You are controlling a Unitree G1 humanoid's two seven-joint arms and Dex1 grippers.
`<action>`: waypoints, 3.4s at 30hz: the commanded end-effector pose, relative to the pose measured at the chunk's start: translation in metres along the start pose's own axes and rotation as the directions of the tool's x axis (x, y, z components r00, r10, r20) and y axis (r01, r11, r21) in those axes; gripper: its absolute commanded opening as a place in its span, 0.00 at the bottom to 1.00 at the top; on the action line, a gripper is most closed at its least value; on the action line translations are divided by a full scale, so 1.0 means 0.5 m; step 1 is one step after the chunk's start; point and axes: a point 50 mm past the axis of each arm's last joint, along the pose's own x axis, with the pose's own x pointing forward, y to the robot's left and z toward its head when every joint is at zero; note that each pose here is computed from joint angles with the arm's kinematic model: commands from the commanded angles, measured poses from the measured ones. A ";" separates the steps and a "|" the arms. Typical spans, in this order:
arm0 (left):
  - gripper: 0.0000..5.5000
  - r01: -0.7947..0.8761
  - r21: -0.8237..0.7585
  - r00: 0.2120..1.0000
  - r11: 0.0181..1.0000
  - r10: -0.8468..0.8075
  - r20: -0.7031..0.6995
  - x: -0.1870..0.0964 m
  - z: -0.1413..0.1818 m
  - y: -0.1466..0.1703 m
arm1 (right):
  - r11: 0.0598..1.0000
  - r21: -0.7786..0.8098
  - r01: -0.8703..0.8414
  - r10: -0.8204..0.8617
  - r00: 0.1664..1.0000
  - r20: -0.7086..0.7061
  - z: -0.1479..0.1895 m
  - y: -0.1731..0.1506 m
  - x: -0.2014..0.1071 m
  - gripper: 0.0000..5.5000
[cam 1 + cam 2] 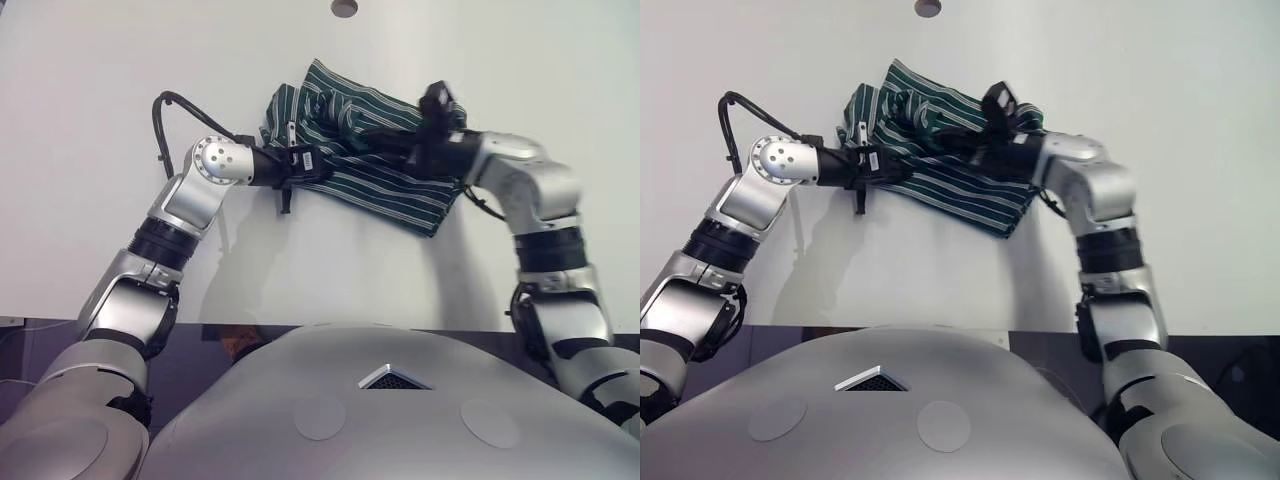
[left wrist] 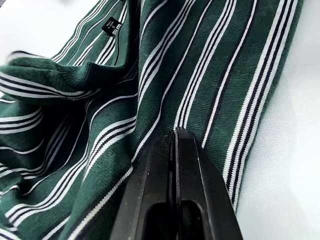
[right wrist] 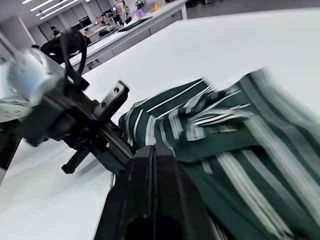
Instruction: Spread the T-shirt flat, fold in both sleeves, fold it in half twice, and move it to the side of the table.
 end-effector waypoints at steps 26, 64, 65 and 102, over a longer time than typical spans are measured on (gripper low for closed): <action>0.00 0.155 0.240 0.912 0.958 -0.045 -0.408 -0.087 -0.115 0.092 | 0.877 -0.432 -0.211 -0.132 0.757 -0.639 -0.089 -0.103 -0.195 0.00; 0.27 -0.085 0.510 0.996 0.856 0.087 0.021 -0.095 -0.056 -0.139 | 0.453 -0.870 -0.195 -0.154 0.944 -0.293 -0.129 0.080 -0.186 0.24; 0.24 -0.072 0.504 0.997 0.860 0.069 0.025 -0.093 -0.053 -0.141 | 0.470 -0.862 -0.189 -0.151 0.945 -0.289 -0.131 0.079 -0.182 0.20; 0.00 -0.484 -0.727 0.759 0.487 0.648 -0.071 -0.091 -0.049 0.147 | 0.890 0.130 0.437 -0.453 0.880 0.146 0.093 -0.147 -0.114 0.19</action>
